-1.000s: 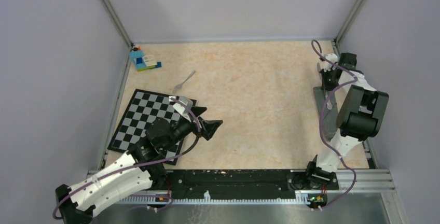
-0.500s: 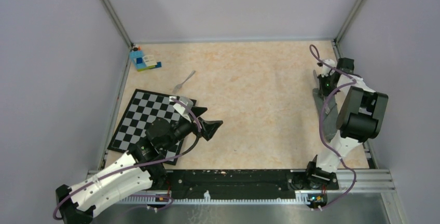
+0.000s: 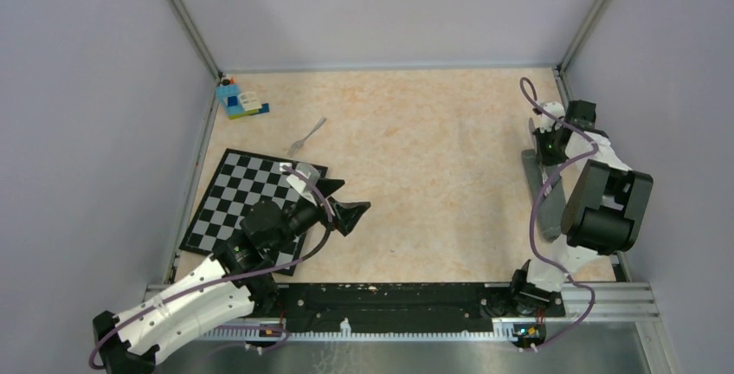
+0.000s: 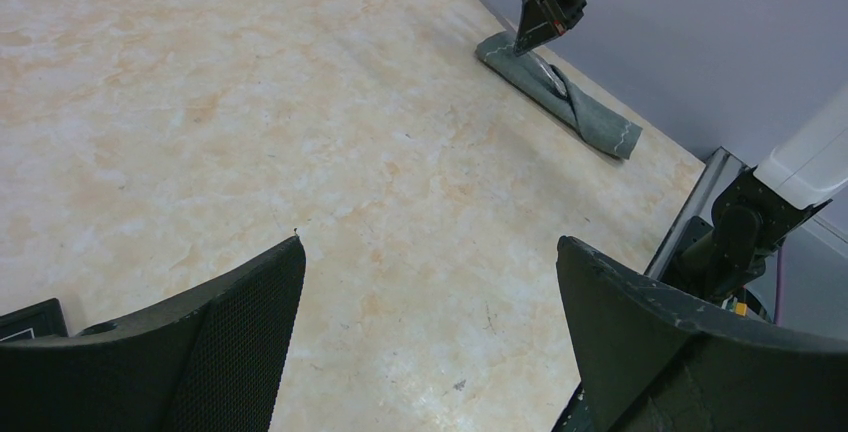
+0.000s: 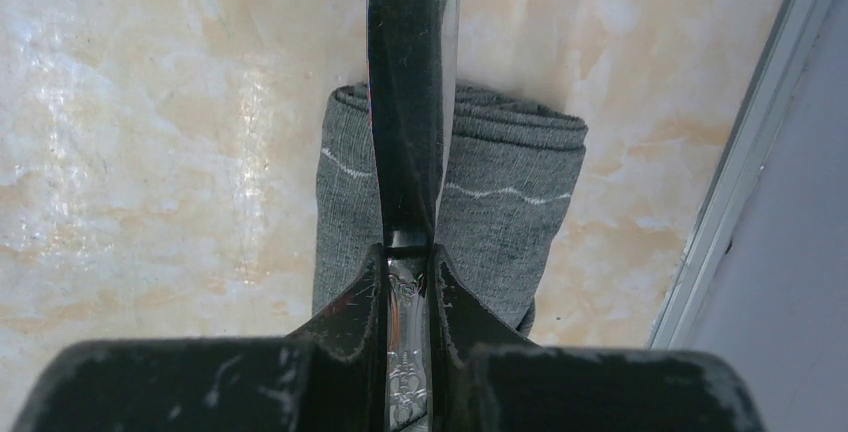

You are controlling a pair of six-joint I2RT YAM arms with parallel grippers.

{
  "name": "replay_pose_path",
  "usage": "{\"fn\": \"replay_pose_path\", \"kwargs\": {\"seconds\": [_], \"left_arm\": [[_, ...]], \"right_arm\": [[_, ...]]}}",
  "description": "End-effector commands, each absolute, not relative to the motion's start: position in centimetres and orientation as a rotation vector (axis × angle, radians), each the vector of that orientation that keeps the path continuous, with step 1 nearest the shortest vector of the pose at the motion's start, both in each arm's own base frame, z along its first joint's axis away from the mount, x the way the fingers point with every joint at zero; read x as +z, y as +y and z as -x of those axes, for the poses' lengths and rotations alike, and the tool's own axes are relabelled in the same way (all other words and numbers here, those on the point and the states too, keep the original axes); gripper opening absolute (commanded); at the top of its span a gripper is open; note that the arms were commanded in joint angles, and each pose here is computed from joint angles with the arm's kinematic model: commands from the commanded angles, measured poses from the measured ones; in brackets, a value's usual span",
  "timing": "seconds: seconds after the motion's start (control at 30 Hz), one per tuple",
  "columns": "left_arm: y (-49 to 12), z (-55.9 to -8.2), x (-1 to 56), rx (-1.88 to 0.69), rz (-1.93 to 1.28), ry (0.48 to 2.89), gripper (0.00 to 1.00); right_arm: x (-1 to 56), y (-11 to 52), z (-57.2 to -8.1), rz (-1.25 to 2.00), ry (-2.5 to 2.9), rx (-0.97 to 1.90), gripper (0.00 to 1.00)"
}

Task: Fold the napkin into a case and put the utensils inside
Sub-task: Insert the knife into the folded napkin.

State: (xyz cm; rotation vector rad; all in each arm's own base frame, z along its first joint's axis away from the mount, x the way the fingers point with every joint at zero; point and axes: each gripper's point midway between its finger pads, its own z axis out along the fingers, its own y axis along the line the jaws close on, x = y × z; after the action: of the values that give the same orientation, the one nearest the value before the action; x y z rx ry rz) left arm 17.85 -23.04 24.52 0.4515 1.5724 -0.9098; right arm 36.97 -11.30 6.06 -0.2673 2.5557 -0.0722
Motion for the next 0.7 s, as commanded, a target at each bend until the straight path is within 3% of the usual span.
{"fn": "replay_pose_path", "kwargs": {"seconds": [0.0,0.67], "left_arm": [[-23.0,-18.0,25.8,-0.922,-0.445,1.51,0.99],[-23.7,-17.8,25.4,-0.97,-0.48,1.509,0.99]], "right_arm": [[6.8,-11.5,-35.5,0.254,2.555,-0.106,0.0],[5.9,-11.8,-31.0,0.138,2.703,-0.14,0.0]]}}
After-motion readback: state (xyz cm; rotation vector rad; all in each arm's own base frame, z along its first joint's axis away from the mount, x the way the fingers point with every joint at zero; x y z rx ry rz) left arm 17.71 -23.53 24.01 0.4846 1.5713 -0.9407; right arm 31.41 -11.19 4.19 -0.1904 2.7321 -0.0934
